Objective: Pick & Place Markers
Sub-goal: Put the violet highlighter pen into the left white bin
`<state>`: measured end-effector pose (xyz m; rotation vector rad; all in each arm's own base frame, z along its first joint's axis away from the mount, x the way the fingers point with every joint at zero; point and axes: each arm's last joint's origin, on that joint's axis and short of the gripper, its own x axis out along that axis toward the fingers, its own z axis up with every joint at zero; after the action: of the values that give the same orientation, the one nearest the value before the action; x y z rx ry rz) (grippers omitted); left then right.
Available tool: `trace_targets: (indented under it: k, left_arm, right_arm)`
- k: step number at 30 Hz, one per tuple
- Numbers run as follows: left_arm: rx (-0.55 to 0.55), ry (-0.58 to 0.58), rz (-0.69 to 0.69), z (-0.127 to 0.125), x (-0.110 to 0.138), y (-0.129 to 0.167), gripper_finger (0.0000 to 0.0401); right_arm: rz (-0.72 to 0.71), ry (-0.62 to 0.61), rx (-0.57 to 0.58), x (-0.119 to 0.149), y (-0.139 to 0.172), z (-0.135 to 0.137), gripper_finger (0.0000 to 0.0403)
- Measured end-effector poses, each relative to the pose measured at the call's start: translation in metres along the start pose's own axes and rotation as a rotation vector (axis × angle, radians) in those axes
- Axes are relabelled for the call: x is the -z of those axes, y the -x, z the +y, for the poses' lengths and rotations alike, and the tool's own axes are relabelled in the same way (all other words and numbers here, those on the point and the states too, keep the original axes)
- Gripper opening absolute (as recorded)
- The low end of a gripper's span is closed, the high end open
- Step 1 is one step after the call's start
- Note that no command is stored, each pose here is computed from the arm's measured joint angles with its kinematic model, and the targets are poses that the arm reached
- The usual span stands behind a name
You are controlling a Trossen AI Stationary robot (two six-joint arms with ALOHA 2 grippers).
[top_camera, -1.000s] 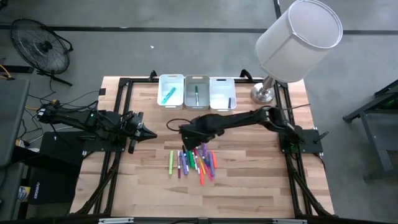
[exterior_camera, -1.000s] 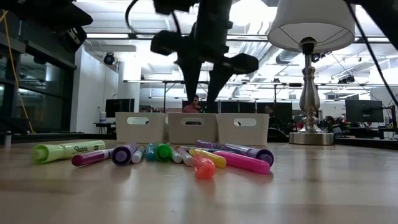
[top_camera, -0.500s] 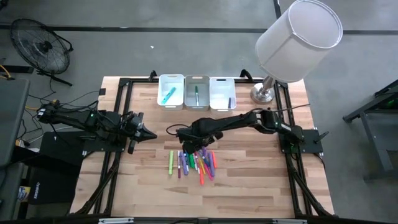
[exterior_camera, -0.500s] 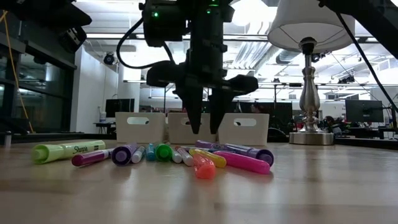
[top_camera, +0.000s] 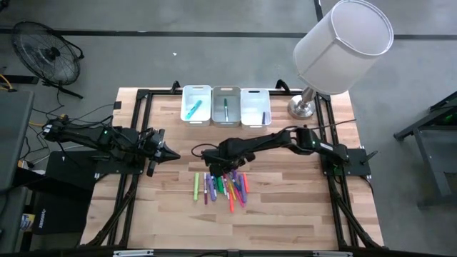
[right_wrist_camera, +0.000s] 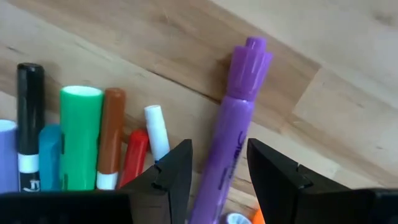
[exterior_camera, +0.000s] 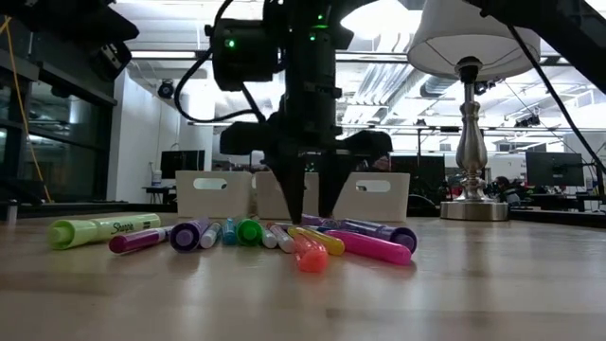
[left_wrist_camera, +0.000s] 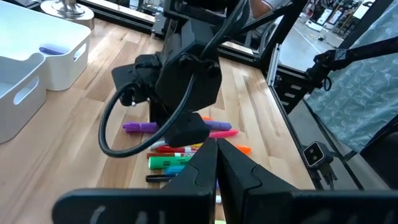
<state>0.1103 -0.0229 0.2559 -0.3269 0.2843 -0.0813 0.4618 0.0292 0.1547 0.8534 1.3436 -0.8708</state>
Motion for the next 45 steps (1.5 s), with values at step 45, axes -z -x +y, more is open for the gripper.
trace_targets:
  k: [45]
  left_arm:
    - [-0.029, -0.005, 0.032, 0.002, 0.003, 0.0, 0.0001]
  right_arm:
    - [-0.01, 0.078, -0.02, 0.02, -0.007, 0.002, 0.0054]
